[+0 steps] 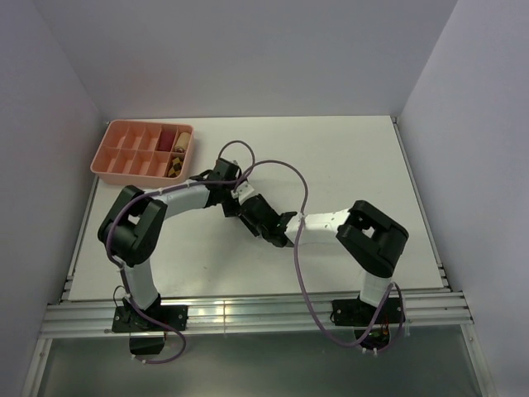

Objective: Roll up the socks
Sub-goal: Roll the sock at the center of the board, then pick up the sock at the center of the board.

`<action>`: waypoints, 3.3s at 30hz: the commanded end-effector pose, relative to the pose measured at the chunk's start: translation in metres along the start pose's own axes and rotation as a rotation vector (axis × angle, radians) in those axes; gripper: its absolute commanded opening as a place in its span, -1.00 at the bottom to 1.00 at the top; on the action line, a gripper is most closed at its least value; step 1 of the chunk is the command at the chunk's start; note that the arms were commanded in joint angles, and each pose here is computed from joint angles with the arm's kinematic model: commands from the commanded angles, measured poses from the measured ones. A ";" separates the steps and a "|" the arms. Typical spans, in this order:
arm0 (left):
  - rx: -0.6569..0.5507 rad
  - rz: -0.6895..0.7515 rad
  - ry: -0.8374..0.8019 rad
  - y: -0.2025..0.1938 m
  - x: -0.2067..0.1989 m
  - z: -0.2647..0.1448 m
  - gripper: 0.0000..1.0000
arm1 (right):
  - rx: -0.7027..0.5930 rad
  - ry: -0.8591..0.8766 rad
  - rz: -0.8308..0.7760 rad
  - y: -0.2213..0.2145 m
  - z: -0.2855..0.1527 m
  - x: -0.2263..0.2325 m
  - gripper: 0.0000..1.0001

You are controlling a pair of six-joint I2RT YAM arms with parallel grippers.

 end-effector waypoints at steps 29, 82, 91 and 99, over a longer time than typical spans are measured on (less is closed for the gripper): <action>-0.429 -0.192 -0.087 0.023 0.067 -0.112 0.34 | 0.489 0.578 0.417 -0.007 0.001 0.029 -1.00; -0.164 -0.296 -0.051 -0.052 0.081 -0.034 0.19 | 0.434 1.039 1.080 0.010 0.039 0.037 -1.00; -0.131 -0.272 0.035 -0.049 0.087 -0.023 -0.91 | 0.428 1.027 1.080 0.009 0.037 0.031 -0.43; -0.217 -0.144 0.095 -0.015 0.068 -0.045 -0.99 | 0.261 0.836 0.835 0.036 0.003 -0.004 0.18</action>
Point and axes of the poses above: each gripper's point midway between its finger pads, its own z axis out along the fingers, its own x axis along the line the jaws close on, y = z × x, the point moved 8 cm from there along -z, back along the fingers
